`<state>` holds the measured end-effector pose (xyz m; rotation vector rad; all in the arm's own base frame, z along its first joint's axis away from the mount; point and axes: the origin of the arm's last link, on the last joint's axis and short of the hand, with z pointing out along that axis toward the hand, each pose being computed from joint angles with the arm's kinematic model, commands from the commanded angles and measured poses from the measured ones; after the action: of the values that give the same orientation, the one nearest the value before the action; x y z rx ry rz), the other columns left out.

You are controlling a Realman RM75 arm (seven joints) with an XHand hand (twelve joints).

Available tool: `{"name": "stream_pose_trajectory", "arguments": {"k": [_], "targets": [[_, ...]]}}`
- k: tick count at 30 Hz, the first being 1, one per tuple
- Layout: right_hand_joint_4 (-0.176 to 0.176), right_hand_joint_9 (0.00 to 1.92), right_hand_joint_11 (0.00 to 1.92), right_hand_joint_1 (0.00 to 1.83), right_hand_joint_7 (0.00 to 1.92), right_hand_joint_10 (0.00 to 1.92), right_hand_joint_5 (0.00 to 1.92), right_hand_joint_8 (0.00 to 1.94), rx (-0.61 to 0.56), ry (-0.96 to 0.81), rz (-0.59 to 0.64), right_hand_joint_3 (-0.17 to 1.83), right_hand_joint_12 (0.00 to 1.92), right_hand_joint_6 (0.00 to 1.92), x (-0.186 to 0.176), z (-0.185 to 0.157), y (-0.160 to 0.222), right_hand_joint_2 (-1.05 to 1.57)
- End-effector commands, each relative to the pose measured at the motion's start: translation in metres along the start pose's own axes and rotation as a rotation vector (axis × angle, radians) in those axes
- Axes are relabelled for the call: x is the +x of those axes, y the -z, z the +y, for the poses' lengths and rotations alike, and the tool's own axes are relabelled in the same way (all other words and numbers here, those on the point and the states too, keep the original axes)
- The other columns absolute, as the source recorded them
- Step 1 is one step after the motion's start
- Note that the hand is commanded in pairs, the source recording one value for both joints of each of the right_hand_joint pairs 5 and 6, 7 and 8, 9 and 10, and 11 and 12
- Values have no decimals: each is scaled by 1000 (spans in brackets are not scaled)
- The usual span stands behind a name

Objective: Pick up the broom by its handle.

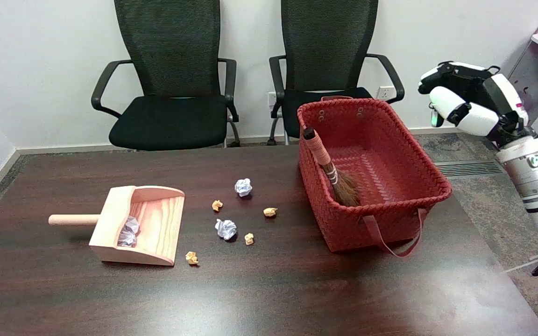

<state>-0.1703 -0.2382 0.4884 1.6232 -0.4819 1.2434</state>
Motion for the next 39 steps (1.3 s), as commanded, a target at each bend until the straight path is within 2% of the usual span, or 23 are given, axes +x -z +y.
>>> {"name": "stream_pose_trajectory", "arguments": {"k": [1,8,14,15,17,19,21,23,25,29,35,39], "targets": [[-176,767,1372,803,810,767,810,810,-14,-9,-34,925,1372,810,-5,4,2,668],[-176,769,1371,802,818,769,818,818,20,-37,-40,939,1371,818,-12,-5,-5,636],[-176,703,1306,809,835,703,835,835,19,-113,-131,944,1306,835,-42,-16,-17,513],[-176,685,1264,812,826,685,826,826,14,-122,-165,941,1264,826,-51,-17,-20,448],[-169,605,1063,843,761,605,761,761,14,-128,-210,898,1063,761,-63,-20,-25,315],[-123,520,833,821,534,520,534,534,-20,-143,-252,832,833,534,-76,-18,-28,236],[-103,409,657,824,340,409,340,340,-55,-155,-264,764,657,340,-83,-15,-30,181],[-87,328,503,829,292,328,292,292,-92,-172,-265,752,503,292,-89,-10,-33,155],[-73,281,432,834,254,281,254,254,-116,-184,-258,740,432,254,-94,-6,-36,103],[-67,264,410,836,229,264,229,229,-159,-225,-236,730,410,229,-106,2,-41,66],[-59,246,366,856,200,246,200,200,-238,-303,-271,690,366,200,-139,23,-54,-46],[-82,251,355,862,190,251,190,190,-244,-387,-315,669,355,190,-161,32,-69,-64]]}}
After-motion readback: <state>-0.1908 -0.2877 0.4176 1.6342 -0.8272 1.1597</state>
